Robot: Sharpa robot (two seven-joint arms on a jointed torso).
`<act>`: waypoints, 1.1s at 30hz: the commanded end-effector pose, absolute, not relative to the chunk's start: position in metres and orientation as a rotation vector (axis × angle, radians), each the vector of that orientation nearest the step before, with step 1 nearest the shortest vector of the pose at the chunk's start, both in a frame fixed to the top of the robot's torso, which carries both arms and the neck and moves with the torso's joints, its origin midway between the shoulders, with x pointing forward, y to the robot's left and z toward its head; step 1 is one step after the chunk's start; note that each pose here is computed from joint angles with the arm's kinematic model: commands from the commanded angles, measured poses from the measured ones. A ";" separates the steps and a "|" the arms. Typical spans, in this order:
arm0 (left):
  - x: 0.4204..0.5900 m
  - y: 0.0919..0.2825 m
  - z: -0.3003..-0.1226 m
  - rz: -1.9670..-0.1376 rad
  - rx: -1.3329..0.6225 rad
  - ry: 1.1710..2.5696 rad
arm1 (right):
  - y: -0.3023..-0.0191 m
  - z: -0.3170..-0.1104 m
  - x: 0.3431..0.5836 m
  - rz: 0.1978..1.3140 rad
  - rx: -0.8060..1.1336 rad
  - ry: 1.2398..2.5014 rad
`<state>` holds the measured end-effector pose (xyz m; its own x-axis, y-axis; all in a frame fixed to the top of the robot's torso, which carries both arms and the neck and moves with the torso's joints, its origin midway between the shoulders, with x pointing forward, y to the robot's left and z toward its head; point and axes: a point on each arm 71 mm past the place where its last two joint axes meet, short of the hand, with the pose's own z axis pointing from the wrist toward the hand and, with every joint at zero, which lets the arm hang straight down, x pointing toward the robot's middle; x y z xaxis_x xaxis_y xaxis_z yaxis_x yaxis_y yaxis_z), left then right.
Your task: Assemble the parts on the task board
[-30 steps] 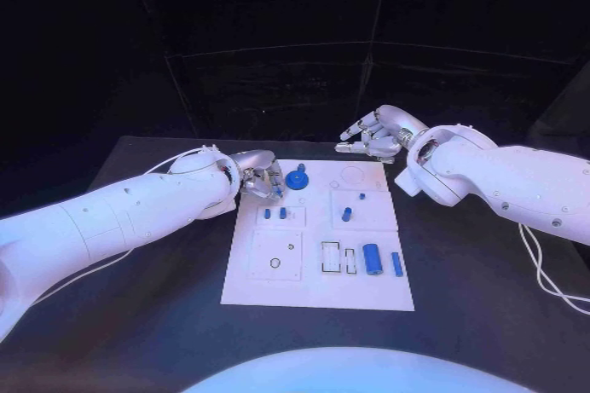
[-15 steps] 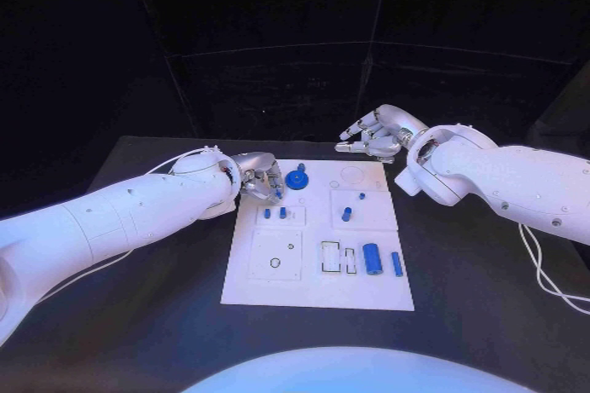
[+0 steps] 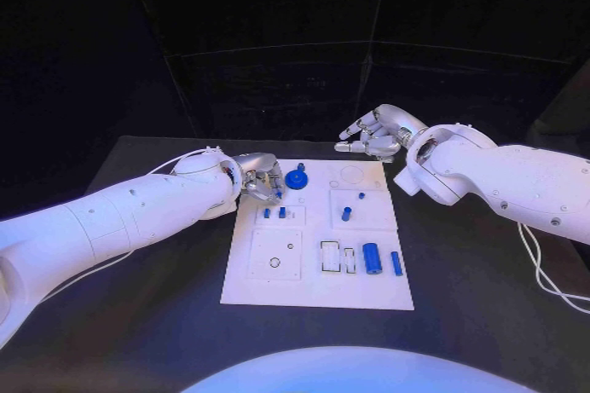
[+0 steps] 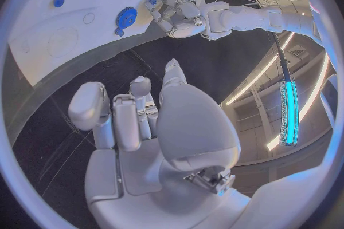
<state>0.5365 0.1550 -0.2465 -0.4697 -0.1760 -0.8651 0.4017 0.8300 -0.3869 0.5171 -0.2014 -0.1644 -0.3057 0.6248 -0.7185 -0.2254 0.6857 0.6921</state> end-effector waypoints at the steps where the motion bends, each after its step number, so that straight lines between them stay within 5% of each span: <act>1: 0.537 0.154 -0.246 -0.677 0.176 1.947 | -0.201 -0.162 0.517 0.876 0.319 1.673; 17: 0.537 0.161 -0.245 -0.660 0.159 1.938 | -0.205 -0.166 0.520 0.825 0.277 1.716; 28: 0.535 0.171 -0.240 -0.713 0.108 1.886 | -0.215 -0.174 0.526 0.650 0.074 1.779; 33: 0.536 0.192 -0.227 -0.884 -0.102 1.828 | -0.217 -0.174 0.525 0.539 -0.102 1.745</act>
